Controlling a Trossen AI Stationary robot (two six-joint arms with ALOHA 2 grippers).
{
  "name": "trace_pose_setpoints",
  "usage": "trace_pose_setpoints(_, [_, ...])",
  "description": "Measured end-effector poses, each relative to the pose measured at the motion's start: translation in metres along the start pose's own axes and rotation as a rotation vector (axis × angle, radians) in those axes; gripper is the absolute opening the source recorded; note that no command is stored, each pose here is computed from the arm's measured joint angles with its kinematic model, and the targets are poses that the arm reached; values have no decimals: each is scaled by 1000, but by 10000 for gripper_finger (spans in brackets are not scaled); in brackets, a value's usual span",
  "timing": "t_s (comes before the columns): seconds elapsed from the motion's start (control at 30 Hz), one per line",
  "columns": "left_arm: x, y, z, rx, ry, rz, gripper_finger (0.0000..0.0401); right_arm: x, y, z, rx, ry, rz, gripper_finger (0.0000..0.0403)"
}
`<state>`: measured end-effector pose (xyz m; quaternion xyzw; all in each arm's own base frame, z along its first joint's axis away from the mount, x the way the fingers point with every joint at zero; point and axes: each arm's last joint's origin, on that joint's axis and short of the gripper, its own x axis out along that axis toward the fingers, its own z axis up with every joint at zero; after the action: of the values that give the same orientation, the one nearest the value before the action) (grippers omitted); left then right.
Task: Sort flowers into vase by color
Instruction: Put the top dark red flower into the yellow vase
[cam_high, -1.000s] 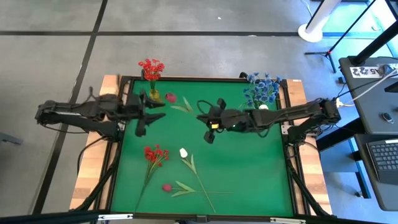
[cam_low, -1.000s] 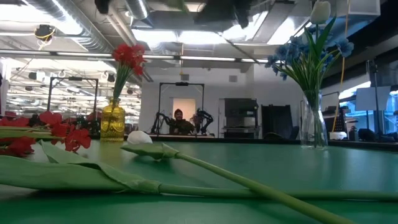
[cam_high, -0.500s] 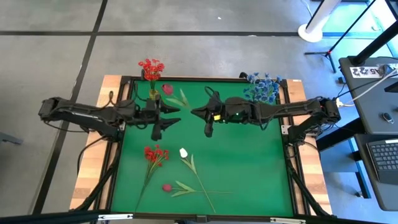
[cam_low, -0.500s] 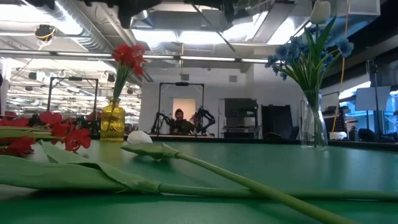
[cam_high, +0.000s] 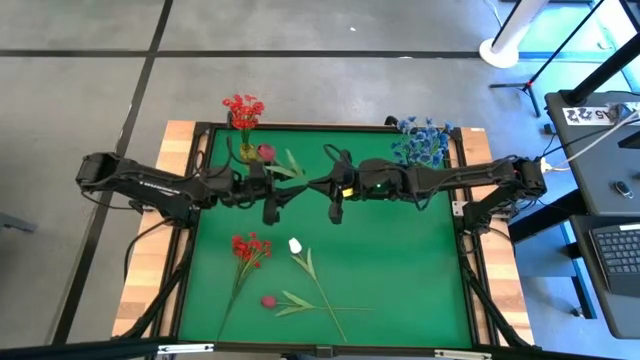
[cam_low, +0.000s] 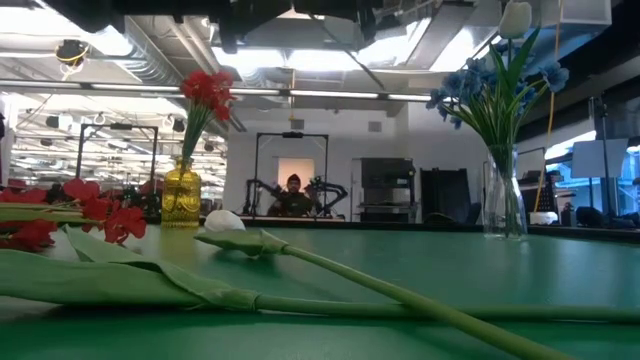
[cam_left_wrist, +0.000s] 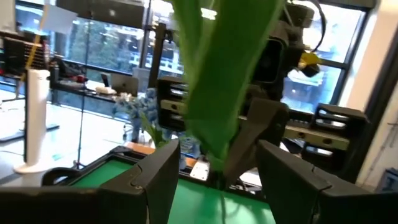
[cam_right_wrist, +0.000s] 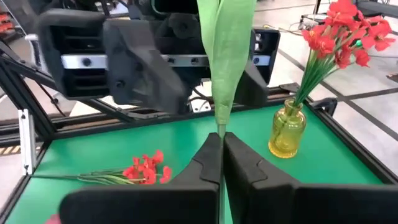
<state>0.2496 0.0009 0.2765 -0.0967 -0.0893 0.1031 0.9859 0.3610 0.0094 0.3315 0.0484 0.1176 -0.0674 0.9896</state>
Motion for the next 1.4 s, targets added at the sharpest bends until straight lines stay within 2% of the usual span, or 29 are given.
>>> trace_pose_setpoints(0.13, [0, 1, 1, -1, -9, 24, 191, 0, 1, 0, 0, 1, 23, 5])
trace_pose_setpoints(0.3, [0, 1, 1, -2, -12, 28, 152, 0, 1, 0, 1, -1, 23, 5])
trace_pose_setpoints(0.67, [0, 1, 0, 4, -11, 53, 15, 0, 0, 0, 0, 5, 30, 5])
trace_pose_setpoints(0.83, [0, 1, 0, 11, -5, 51, 8, 0, 1, -1, -2, 19, 48, 10])
trace_pose_setpoints(0.93, [0, 1, -1, 14, 1, 54, 4, 0, 1, -2, -4, 33, 54, 38])
trace_pose_setpoints(1.2, [-7, 5, 4, 53, 28, 120, 2, -13, 0, 2, -18, 61, 47, 167])
trace_pose_setpoints(1.3, [-15, 7, 11, 78, 44, 173, 2, -25, -2, 7, -23, 71, -1, 204])
trace_pose_setpoints(1.4, [-27, 10, 19, 99, 70, 227, 1, -39, -6, 13, -26, 68, -72, 224])
